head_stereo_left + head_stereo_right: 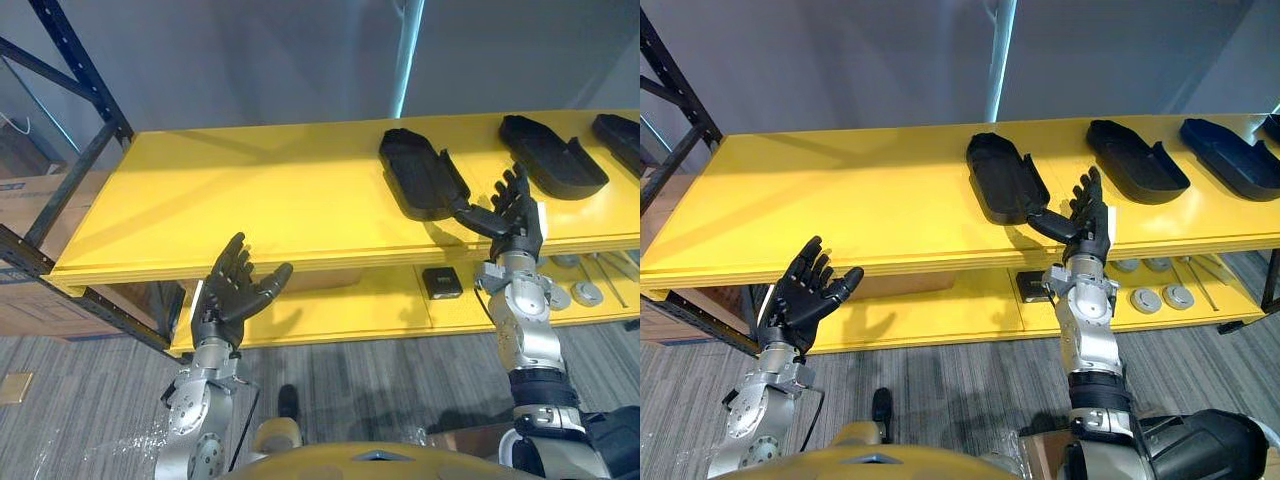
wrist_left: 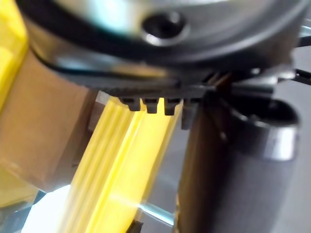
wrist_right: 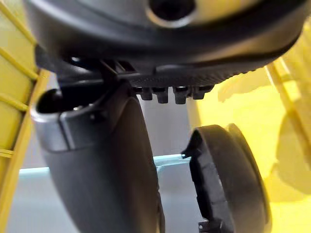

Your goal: Walk over and take three plastic housings, then place them on the shelf

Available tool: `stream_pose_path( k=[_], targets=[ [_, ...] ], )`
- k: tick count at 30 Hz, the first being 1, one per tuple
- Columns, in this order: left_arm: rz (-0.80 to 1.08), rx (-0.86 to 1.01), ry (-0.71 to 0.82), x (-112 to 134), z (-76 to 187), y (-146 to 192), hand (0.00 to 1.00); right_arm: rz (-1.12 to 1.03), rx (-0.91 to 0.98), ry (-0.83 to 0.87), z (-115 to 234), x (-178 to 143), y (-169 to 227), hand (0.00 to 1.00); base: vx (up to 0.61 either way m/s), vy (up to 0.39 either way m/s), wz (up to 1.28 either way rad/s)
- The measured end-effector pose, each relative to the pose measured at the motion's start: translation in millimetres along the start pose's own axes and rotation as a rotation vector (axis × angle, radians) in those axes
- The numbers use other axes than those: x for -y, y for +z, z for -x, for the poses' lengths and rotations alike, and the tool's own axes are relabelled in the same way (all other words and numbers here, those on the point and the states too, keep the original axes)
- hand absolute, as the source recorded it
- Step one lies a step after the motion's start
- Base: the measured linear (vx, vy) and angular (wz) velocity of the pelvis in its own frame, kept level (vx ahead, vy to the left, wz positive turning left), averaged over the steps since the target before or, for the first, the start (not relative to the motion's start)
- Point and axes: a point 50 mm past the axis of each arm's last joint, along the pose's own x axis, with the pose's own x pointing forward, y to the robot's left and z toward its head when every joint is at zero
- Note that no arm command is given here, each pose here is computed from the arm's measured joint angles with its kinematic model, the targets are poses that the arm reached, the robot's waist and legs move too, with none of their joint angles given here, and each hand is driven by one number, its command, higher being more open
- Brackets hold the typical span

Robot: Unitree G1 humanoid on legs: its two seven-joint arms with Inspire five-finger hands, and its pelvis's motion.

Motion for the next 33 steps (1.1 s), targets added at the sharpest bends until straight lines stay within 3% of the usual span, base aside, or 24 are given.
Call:
stream_pose_path(
  k=[8, 21, 33],
  targets=[
    [0.0, 0.01, -0.023, 2, -1, 2, 1.0, -0.039, -0.04, -0.024, -11, 6, -4, 1.0, -0.01, -0.026, 0.06],
    [-0.004, 0.024, -0.066, 3, -2, 6, 1.0, -0.156, -0.048, 0.15, -12, 1, -5, 1.0, -0.01, -0.009, 0.01],
    [-0.009, 0.023, -0.072, 3, -2, 6, 1.0, -0.165, -0.059, 0.204, -10, -3, -8, 1.0, 0.0, 0.0, 0.0]
  ],
)
